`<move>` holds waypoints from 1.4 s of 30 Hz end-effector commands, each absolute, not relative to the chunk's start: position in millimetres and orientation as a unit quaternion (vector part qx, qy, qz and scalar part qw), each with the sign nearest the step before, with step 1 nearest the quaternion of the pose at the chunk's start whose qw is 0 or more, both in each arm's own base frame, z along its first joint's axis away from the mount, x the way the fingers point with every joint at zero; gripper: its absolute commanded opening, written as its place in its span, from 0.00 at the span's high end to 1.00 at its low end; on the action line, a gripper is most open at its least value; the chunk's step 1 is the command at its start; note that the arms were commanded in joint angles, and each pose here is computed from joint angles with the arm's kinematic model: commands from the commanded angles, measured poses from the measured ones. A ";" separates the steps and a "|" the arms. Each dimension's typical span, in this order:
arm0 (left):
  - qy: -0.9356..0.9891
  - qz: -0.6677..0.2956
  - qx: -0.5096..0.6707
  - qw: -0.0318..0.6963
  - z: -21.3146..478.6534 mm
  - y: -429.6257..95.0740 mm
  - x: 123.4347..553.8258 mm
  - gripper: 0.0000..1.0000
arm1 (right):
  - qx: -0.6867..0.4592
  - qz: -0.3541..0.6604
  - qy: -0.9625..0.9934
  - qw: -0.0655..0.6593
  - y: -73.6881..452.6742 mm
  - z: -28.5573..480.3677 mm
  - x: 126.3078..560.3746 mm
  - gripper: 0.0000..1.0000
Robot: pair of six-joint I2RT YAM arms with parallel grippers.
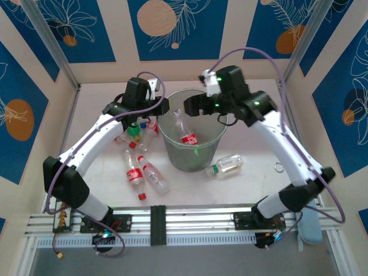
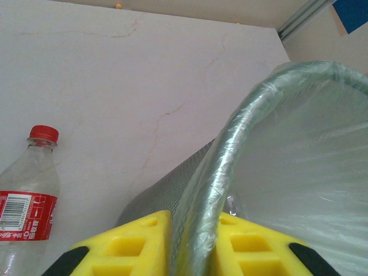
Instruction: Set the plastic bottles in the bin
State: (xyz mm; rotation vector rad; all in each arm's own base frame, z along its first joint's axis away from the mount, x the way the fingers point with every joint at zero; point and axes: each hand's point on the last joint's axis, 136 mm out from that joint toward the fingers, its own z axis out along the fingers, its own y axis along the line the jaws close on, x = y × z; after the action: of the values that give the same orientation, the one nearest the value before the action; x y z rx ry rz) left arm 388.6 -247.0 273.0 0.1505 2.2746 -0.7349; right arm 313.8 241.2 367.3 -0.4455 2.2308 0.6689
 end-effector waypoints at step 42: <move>0.879 -0.246 0.021 0.408 281.8 -218.9 402.3 0.79 | 0.234 0.133 0.953 0.139 60.5 61.1 274.5 0.18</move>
State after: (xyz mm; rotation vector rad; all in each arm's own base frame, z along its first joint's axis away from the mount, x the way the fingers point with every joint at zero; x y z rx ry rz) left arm 402.1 -230.6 275.7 0.0811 2.2313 -0.6477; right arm 253.7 72.4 50.7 0.7747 2.7869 0.4319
